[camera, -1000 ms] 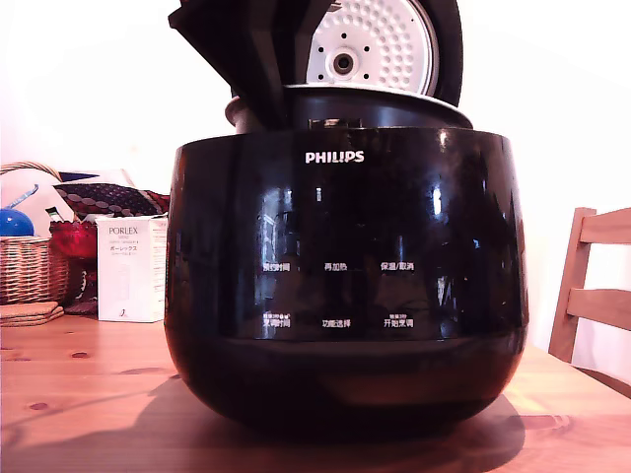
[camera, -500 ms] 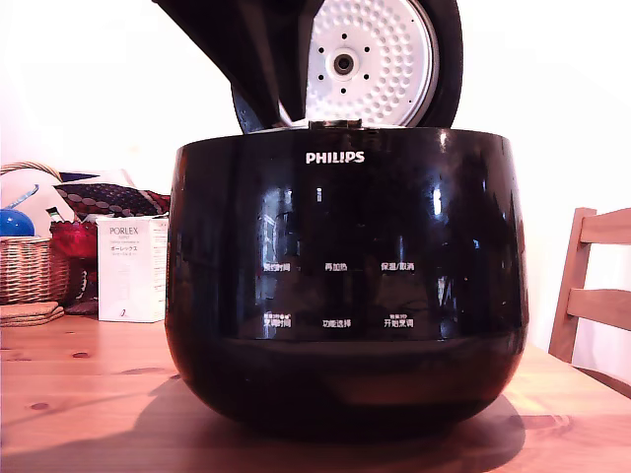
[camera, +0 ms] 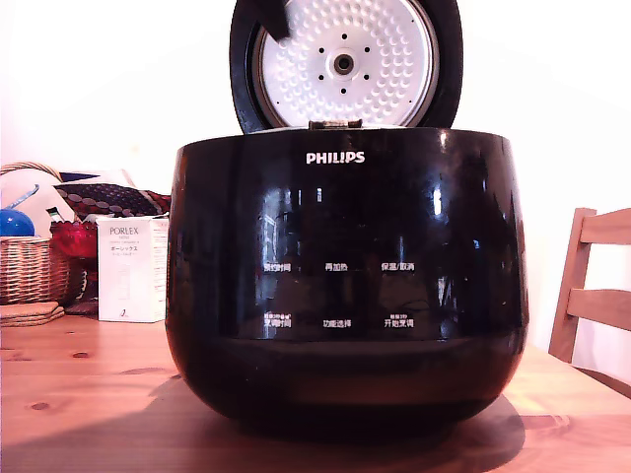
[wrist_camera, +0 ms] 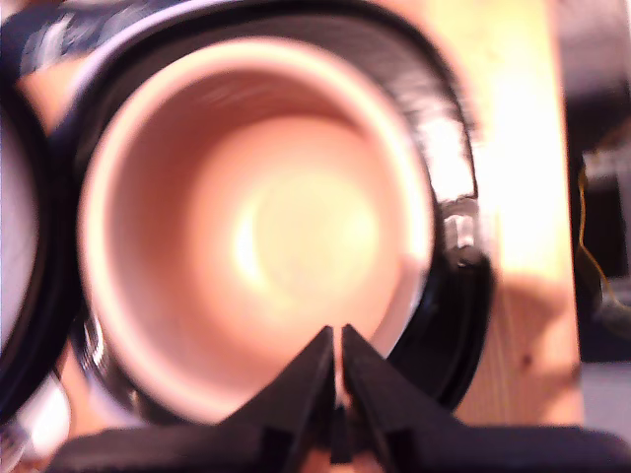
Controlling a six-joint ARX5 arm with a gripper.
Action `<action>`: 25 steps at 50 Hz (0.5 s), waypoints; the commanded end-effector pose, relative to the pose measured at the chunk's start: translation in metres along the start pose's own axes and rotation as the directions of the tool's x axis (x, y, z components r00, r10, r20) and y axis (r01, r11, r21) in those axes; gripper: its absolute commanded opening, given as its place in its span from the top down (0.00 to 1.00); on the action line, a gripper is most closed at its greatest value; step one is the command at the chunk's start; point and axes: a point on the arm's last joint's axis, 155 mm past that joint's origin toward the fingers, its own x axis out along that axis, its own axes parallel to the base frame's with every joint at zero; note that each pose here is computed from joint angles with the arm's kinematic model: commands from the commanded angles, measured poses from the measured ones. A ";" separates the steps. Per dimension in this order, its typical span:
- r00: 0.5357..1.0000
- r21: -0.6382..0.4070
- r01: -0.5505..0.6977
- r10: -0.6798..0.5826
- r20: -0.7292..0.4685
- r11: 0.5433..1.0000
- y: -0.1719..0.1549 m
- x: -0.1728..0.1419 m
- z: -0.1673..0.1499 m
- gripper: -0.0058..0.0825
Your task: Place the pot you are holding inside the rice cooker
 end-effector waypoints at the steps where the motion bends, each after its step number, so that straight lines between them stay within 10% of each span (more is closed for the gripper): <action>1: 0.999 -0.145 -0.020 0.024 0.025 0.989 0.015 -0.004 -0.003 0.96; 25: 0.924 -0.586 -0.209 0.354 0.143 0.783 0.129 -0.065 -0.044 0.96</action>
